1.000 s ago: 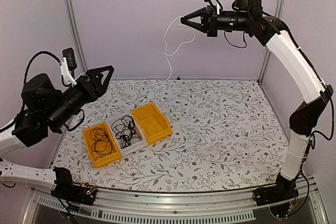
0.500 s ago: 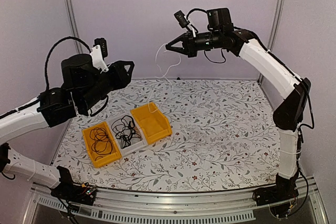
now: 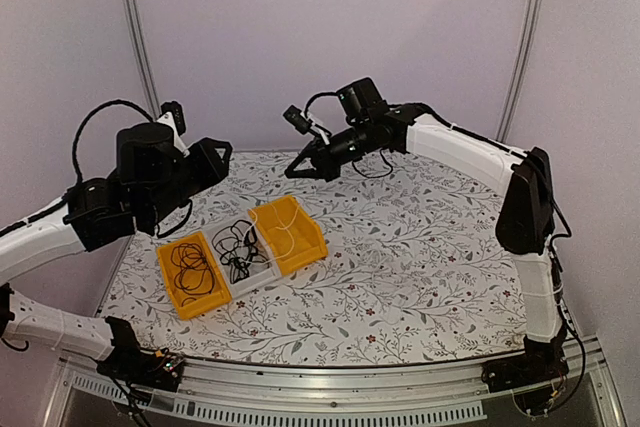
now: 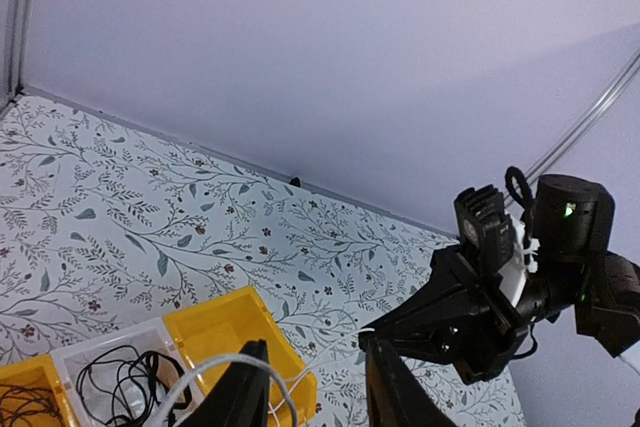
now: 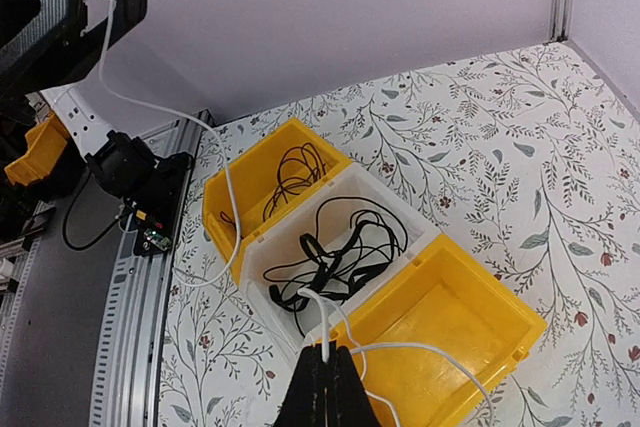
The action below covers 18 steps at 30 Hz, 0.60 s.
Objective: Untangle the cables
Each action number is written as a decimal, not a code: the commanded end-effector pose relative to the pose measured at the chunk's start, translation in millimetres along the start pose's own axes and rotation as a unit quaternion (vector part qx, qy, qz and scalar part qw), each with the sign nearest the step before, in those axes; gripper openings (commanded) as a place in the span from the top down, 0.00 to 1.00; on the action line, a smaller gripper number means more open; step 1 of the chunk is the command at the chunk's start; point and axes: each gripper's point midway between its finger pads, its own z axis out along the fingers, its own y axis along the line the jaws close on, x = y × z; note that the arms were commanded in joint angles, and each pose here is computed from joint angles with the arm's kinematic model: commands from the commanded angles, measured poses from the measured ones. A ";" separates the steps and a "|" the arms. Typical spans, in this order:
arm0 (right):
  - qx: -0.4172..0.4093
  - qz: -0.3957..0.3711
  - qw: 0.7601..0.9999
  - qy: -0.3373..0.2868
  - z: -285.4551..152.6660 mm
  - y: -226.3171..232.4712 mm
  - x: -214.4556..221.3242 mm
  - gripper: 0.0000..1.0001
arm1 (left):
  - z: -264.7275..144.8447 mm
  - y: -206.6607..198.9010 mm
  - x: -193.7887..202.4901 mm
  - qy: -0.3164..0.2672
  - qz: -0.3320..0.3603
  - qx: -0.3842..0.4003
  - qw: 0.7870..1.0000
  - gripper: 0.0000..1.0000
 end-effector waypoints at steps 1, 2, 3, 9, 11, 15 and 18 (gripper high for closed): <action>0.010 0.014 1.000 0.012 23.8 -23.3 19.9 1.00 | 1.7 11.4 5.9 0.003 -0.016 0.002 1.000 0.64; 0.017 0.014 1.000 0.014 26.7 -28.2 22.2 1.00 | 3.0 9.2 5.9 0.002 -0.014 0.009 1.000 0.64; 0.023 0.015 0.999 0.018 30.2 -33.8 26.2 1.00 | 4.6 6.5 5.1 0.000 -0.013 0.017 1.000 0.64; 0.051 0.024 0.997 0.046 52.5 -63.1 60.0 1.00 | 27.1 -32.8 -16.6 -0.022 -0.009 0.079 0.997 0.65; 0.050 0.024 0.997 0.057 58.4 -67.9 72.2 0.94 | 38.8 -48.5 -23.8 -0.027 -0.005 0.090 0.996 0.66; 0.032 0.035 0.996 0.069 59.3 -70.6 87.9 0.80 | 64.4 -63.3 -29.8 -0.030 0.013 0.070 0.997 0.66; 0.002 0.040 0.998 0.057 47.8 -61.1 79.2 0.67 | 79.4 -54.7 -30.1 -0.028 0.028 0.018 0.999 0.67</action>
